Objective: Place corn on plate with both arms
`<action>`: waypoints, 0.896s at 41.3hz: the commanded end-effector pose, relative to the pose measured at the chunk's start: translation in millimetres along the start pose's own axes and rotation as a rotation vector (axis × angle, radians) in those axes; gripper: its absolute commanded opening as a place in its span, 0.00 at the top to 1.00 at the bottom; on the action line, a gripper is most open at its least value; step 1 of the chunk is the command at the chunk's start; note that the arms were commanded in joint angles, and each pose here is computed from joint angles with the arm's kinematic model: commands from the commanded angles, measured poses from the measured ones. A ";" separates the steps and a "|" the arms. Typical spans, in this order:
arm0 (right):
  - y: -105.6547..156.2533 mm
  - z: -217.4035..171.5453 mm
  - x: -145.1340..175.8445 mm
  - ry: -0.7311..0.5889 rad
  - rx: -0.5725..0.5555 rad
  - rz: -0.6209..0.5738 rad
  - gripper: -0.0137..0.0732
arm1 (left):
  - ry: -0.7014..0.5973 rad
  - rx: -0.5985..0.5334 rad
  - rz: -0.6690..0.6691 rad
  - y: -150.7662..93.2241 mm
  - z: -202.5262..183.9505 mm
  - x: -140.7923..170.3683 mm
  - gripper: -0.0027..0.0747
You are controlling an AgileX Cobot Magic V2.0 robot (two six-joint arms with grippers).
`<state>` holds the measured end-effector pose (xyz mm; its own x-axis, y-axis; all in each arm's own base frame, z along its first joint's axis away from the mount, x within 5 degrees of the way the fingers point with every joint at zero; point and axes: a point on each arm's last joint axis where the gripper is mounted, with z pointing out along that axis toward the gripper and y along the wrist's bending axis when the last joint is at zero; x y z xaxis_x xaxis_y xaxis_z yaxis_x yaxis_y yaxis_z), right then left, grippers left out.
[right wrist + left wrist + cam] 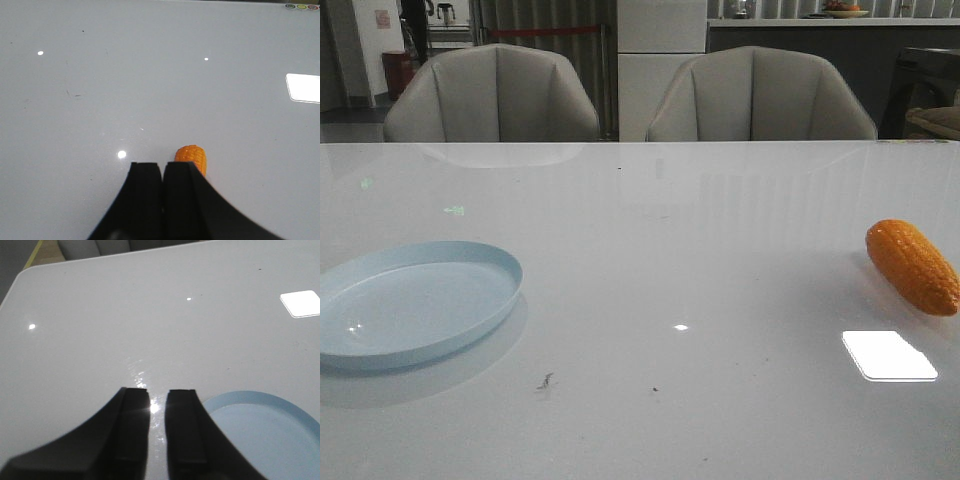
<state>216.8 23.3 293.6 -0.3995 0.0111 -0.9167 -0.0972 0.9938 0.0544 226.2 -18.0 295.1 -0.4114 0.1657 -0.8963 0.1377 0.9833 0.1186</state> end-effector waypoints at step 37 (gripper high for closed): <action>5.0 -4.7 -2.6 0.111 -0.046 0.079 0.37 | 0.460 0.136 -0.190 -4.4 68.1 -20.6 0.31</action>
<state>209.8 27.0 282.0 -0.5448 0.0407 -0.8376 -0.1054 0.9876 0.1166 278.8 -28.6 268.6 -0.8085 0.0592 -0.5855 0.1345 0.9872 -0.0860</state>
